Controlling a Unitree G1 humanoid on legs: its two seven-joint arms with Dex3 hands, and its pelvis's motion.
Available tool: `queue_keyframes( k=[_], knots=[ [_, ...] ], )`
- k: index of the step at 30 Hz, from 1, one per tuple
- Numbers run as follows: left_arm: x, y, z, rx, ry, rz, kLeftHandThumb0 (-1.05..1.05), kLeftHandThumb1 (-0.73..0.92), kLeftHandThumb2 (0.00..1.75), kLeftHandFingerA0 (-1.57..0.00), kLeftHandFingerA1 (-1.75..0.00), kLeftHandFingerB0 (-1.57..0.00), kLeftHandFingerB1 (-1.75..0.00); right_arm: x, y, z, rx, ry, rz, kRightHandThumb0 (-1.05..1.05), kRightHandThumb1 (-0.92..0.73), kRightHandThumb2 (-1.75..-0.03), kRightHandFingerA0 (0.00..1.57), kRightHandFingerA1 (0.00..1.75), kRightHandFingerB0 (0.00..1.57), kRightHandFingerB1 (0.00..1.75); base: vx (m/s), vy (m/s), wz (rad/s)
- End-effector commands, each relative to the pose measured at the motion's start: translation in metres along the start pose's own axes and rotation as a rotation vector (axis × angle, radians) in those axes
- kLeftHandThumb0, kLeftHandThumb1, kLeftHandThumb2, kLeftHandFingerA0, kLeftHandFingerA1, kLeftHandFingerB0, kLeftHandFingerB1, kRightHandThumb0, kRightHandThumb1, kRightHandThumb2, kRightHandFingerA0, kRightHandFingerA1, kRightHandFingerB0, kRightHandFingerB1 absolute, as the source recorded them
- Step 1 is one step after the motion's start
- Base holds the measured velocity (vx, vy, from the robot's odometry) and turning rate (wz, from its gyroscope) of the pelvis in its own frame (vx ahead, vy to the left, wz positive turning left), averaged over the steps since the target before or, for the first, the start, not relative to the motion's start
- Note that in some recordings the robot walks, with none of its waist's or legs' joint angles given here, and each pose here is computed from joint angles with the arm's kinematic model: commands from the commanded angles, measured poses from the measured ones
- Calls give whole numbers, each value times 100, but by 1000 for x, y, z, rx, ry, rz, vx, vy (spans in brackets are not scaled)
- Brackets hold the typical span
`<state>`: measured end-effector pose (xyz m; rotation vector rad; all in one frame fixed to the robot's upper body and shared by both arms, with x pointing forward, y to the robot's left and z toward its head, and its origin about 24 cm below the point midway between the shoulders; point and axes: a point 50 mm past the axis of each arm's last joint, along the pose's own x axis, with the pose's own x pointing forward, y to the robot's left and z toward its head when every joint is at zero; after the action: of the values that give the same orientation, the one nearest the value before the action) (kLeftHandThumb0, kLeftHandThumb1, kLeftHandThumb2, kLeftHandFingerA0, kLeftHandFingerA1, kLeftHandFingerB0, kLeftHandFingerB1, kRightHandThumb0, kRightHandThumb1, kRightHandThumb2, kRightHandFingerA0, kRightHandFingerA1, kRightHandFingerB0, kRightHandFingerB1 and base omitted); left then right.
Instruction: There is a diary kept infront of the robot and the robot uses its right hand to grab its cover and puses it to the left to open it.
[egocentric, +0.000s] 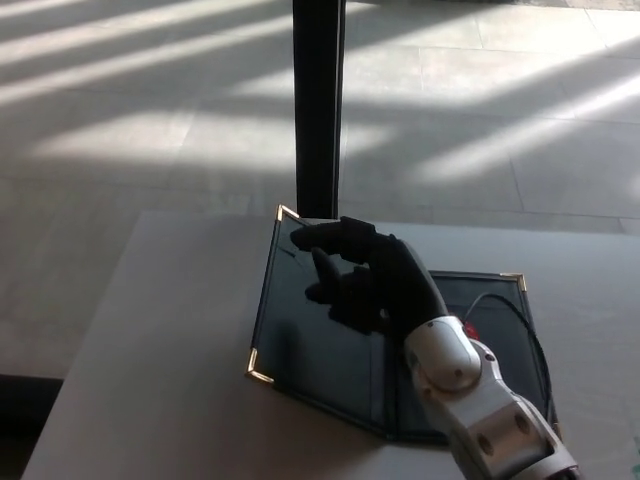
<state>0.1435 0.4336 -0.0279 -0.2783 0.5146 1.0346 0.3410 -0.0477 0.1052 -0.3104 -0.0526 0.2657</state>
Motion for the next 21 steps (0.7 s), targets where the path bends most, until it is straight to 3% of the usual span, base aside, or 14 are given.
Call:
queue_keyframes(
  k=[1,2,3,4,8,9,10,16,18,21],
  knots=[
    [1,4,7,-2,-9,29,-105,92,114,-22,-165,-13,-133,-3,-17,-16,-24,53,-32,-77,-92,-68,65,61,51,52,0,0,0],
    [1,4,7,-2,-9,29,-105,92,114,-22,-165,-13,-133,-3,-17,-16,-26,53,-32,-77,-92,-68,65,61,51,52,0,0,0],
    [1,5,7,1,-13,21,-105,92,116,-20,-164,-13,-134,-2,-22,-13,-28,47,-40,-82,-78,-85,62,65,47,55,0,0,0],
    [1,5,6,9,-15,13,-105,92,114,-21,-167,-14,-138,-1,-27,-10,-22,34,-48,-75,-92,-67,64,60,50,51,0,0,0],
    [0,8,6,-2,-12,20,-105,92,115,-18,-165,-11,-132,1,-44,5,-29,-11,-62,-75,-91,-67,63,58,50,49,0,0,0],
    [0,8,5,6,-13,16,-105,79,146,-45,-124,-33,-97,2,-59,17,-38,-49,-89,-73,-92,-64,63,58,49,49,0,0,0],
    [0,9,5,8,-12,16,-105,92,115,-17,-163,-13,-129,3,-64,21,-35,-60,-98,-73,-92,-68,61,58,48,47,0,0,0],
    [-1,14,1,1,-4,26,-105,92,116,-22,-168,-14,-135,1,-122,62,-55,-157,-224,-75,-91,-67,65,56,51,49,0,0,0],
    [-1,16,0,-7,1,43,-105,92,116,-22,-168,-13,-134,-14,-166,86,-72,-191,-334,-79,-91,-67,63,57,50,49,0,0,0],
    [-2,19,-2,-5,-2,40,-105,92,117,-24,-169,-14,-137,-28,-194,92,-79,-206,-405,-75,-92,-67,61,57,48,49,0,0,0]
  ],
)
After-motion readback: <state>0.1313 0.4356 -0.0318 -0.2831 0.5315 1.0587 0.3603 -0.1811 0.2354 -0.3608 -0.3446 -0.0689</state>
